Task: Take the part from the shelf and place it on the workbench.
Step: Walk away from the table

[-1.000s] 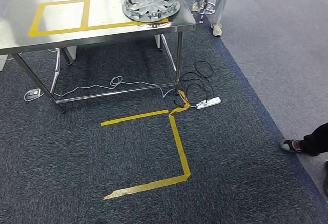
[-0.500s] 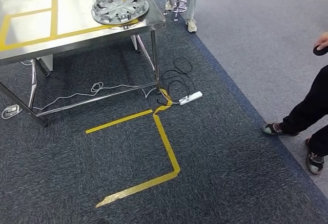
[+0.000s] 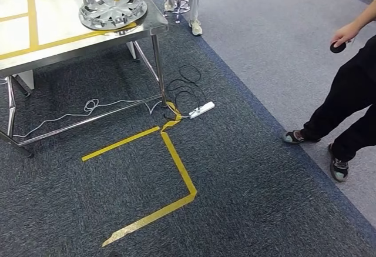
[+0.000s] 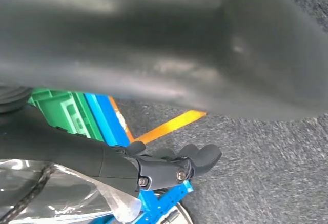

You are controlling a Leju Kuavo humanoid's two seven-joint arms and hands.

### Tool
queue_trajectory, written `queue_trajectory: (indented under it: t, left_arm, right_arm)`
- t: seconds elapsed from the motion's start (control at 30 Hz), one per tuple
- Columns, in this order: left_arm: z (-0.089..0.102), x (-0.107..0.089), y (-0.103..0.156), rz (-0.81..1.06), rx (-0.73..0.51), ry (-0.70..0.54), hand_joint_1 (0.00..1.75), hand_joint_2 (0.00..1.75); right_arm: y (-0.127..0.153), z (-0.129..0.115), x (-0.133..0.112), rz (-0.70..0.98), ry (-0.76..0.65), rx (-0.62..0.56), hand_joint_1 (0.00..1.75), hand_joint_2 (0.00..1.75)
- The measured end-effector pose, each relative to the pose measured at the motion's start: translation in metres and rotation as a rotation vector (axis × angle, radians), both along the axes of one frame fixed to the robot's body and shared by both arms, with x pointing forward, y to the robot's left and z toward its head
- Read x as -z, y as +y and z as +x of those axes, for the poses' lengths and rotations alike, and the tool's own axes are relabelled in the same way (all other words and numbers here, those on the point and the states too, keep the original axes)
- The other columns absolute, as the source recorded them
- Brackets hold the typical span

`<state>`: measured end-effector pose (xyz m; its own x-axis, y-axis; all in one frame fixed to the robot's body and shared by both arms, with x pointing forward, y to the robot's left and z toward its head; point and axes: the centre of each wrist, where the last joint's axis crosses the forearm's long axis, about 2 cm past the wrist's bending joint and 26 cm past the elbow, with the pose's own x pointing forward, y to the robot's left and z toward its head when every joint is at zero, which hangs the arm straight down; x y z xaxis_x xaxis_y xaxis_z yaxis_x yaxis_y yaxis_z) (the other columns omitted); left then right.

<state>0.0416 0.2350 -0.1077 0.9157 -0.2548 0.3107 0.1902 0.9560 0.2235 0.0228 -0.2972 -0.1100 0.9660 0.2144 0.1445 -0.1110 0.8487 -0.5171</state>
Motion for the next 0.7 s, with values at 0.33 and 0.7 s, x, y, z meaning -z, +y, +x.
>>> queue_trajectory:
  t: [0.33,0.7]
  left_arm:
    - [-0.0011,0.0000,-0.0009,-0.004,0.000,0.002,0.00,0.00]
    - [-0.0034,0.0003,-0.0009,-0.004,-0.001,0.007,0.00,0.00]
  right_arm:
    - [-0.0035,0.0021,-0.0002,-0.007,0.002,0.001,0.00,0.00]
    - [-0.0036,0.0012,-0.0001,-0.006,0.003,0.003,0.00,0.00]
